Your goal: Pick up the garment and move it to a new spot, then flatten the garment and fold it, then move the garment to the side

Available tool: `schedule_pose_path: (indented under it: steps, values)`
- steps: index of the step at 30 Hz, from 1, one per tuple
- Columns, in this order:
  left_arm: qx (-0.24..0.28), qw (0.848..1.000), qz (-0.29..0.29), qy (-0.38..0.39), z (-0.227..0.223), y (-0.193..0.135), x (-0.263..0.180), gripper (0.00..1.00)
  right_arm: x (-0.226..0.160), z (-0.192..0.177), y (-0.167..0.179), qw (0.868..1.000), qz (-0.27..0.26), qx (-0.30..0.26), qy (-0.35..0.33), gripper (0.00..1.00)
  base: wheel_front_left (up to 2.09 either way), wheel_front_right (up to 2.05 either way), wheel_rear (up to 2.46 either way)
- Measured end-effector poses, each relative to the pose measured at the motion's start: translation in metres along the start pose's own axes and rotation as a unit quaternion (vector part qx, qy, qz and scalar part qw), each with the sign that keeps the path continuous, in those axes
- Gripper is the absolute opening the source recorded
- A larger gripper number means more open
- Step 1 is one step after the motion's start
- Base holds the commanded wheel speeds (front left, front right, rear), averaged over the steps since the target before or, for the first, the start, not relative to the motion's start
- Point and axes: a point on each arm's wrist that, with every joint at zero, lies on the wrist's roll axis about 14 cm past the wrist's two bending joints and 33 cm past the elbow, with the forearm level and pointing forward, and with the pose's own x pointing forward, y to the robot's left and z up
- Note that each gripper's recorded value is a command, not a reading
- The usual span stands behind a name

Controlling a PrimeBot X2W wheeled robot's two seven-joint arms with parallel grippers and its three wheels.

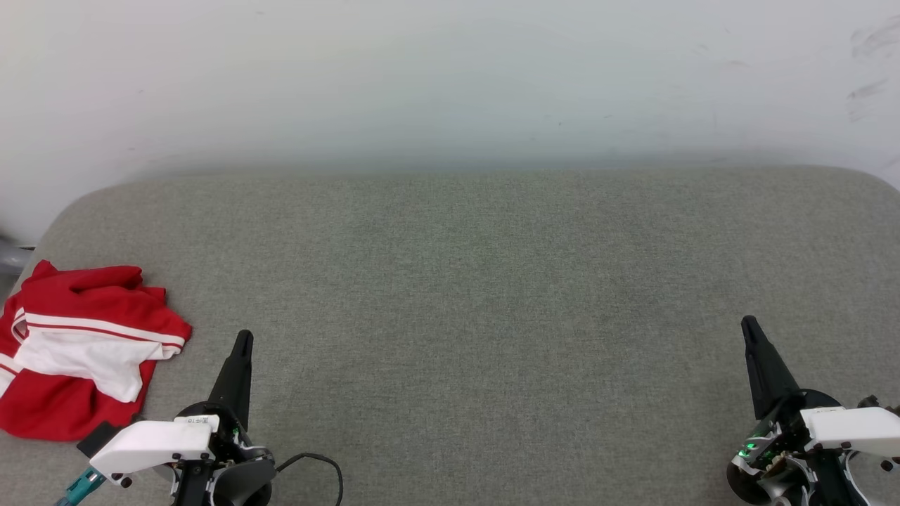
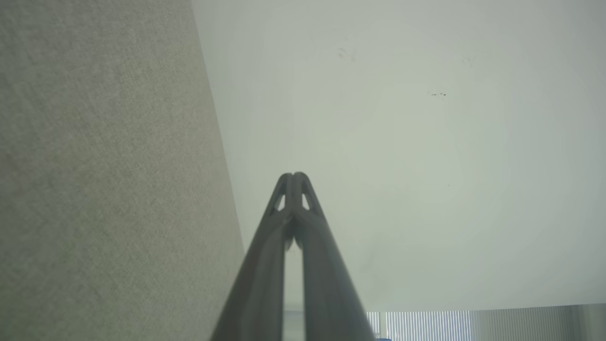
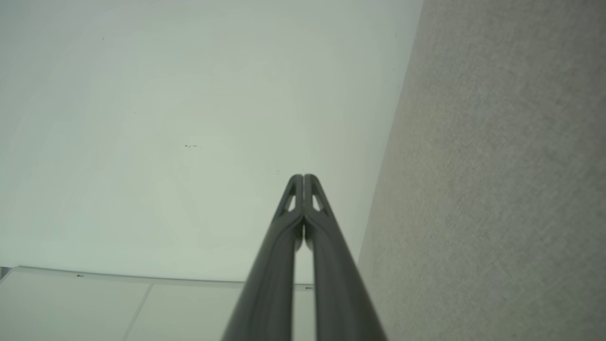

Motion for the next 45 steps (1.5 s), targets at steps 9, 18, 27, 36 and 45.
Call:
schedule_pose_path:
  steps: [9, 18, 27, 36, 45]
  values:
    - [0.000, 1.000, 0.000, 0.000, 0.000, 0.000, 0.000, 0.00, 0.000, 0.000, 0.000, 1.000, 0.000, 0.000, 0.000, 0.00, 0.00, 0.00, 0.00]
    - [0.000, 1.000, 0.000, 0.000, 0.000, 0.000, 0.000, 0.00, 0.000, 0.000, 0.000, 1.000, 0.000, 0.000, 0.000, 0.00, 0.00, 0.00, 0.00]
    - [0.000, 1.000, 0.000, 0.000, 0.000, 0.000, 0.000, 0.00, 0.000, 0.000, 0.000, 1.000, 0.000, 0.000, 0.000, 0.00, 0.00, 0.00, 0.00]
    - [-0.002, 1.000, 0.031, -0.001, -0.003, 0.021, -0.010, 1.00, -0.010, 0.000, -0.021, 1.000, -0.030, 0.001, -0.003, 1.00, 0.00, 0.00, 0.00]
    - [0.002, 1.000, 0.010, -0.001, -0.011, 0.008, -0.008, 1.00, -0.011, -0.006, -0.012, 1.000, -0.017, -0.014, -0.006, 1.00, 0.00, 0.00, 0.00]
